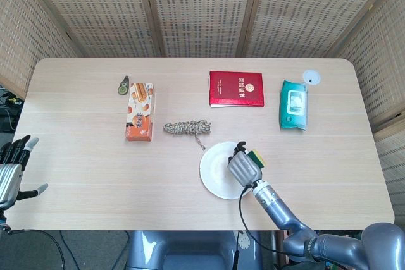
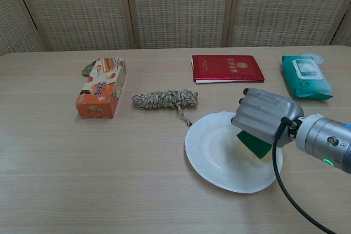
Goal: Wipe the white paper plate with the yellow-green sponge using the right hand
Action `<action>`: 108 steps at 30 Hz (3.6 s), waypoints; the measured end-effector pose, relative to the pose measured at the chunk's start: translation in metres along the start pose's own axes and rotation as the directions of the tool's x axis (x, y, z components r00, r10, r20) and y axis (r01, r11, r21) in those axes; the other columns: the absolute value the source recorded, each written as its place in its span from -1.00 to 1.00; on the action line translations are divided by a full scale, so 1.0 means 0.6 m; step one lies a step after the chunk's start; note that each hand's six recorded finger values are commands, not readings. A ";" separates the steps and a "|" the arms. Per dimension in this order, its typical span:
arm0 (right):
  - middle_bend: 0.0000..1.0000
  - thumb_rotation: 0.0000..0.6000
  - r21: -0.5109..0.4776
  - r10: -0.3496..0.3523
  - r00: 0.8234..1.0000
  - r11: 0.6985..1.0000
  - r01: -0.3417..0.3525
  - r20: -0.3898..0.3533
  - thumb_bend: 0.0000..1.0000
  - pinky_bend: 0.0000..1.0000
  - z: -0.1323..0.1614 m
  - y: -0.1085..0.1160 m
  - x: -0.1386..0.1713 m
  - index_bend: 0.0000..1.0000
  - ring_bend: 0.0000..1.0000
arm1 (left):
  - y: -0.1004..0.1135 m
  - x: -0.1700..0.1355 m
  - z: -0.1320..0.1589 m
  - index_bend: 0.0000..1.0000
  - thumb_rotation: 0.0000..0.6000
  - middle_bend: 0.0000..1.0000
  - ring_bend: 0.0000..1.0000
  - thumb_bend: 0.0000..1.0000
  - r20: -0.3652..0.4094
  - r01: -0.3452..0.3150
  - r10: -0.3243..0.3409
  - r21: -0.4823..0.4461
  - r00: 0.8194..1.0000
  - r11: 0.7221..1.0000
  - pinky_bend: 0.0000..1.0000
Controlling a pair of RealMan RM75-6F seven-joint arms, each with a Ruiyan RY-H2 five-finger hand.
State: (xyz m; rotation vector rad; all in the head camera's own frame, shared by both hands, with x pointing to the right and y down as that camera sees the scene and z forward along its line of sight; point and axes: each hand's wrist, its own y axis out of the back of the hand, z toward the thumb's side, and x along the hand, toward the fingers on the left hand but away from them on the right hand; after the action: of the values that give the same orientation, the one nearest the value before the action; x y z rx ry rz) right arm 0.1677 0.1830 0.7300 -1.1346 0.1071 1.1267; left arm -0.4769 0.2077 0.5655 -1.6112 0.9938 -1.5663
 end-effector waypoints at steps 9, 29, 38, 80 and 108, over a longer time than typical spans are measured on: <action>0.06 1.00 0.101 0.042 0.999 0.994 -0.041 -0.006 0.04 -0.40 0.026 -0.010 -0.006 0.07 -0.24 | 0.002 0.001 -0.002 -1.00 1.00 -1.00 -1.00 -1.00 -0.002 -0.002 0.002 -0.004 1.000 1.000 -1.00; 0.07 1.00 0.071 -0.036 0.999 0.997 0.034 0.037 0.04 -0.44 0.013 0.045 0.002 0.08 -0.23 | 0.008 0.000 -0.008 -1.00 1.00 -1.00 -1.00 -1.00 -0.007 -0.005 0.004 -0.022 1.000 1.000 -1.00; -0.57 1.00 -0.286 -0.106 0.993 0.951 0.113 0.042 0.04 -0.88 -0.019 0.091 0.011 0.08 -0.85 | 0.007 -0.004 -0.004 -1.00 1.00 -1.00 -1.00 -1.00 0.000 0.001 -0.001 -0.022 1.000 1.000 -1.00; -1.00 1.00 -0.984 0.108 0.988 0.126 -0.123 -0.109 0.05 -1.00 -0.022 -0.017 -0.039 0.08 -1.00 | -0.004 0.001 -0.006 -1.00 1.00 -1.00 -1.00 -1.00 -0.014 0.031 -0.031 -0.007 0.999 0.999 -1.00; -1.00 1.00 -0.979 0.163 0.978 0.135 -0.150 -0.128 0.05 -1.00 0.001 -0.087 -0.031 0.12 -1.00 | -0.005 0.001 -0.005 -1.00 1.00 -1.00 -1.00 -1.00 -0.009 0.036 -0.036 -0.006 0.999 0.999 -1.00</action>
State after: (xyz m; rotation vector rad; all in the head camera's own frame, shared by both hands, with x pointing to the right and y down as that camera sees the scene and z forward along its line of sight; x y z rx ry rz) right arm 0.1973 0.1728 0.7754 -2.3884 -0.6992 1.4036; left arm -0.4799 0.2091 0.5687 -1.6355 0.9803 -1.5974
